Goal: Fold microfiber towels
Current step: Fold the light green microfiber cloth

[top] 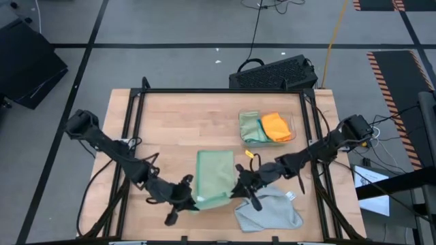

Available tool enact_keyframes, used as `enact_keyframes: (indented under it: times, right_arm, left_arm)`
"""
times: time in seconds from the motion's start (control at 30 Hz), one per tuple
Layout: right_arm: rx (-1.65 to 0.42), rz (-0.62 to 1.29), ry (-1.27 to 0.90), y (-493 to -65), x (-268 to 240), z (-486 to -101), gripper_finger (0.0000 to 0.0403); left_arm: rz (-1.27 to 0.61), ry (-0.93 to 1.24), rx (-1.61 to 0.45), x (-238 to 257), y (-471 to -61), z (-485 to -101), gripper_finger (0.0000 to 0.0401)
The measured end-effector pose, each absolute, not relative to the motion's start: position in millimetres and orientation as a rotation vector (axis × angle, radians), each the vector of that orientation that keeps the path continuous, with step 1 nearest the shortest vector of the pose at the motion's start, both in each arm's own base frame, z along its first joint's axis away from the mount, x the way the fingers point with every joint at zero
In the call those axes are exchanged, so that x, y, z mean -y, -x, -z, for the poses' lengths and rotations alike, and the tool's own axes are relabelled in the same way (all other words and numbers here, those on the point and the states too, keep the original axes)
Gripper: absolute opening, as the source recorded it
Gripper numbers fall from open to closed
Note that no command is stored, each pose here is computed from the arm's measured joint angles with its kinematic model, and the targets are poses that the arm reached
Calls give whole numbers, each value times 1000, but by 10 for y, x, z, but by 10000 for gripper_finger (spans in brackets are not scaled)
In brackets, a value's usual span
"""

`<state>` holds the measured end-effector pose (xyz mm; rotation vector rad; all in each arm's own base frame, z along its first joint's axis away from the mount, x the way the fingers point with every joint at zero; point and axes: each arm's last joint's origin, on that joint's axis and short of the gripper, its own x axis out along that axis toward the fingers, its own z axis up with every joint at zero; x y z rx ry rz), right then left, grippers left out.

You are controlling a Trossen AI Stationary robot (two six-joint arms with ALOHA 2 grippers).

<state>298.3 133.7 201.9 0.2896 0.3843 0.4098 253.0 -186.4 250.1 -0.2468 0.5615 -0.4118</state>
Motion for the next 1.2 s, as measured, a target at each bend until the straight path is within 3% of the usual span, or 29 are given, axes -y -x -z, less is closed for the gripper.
enact_keyframes:
  times: [0.3, 0.7, 0.93, 1.2]
  right_arm:
    - [-526, -400, -222, -2885, -1358, -1912, 4]
    - [-561, -131, -85, -3040, -913, -1764, 4]
    - [-598, 0, -77, -3157, -744, -1528, 4]
    - [-610, 19, -62, -3174, -691, -1495, 4]
  left_arm:
    - [326, 235, -522, 1740, -2675, -2464, 9]
    - [2, 30, -842, 1288, -2627, -2161, 5]
    - [-47, -59, -909, 1070, -2660, -2120, 16]
    - [-79, -23, -939, 926, -2696, -2107, 15]
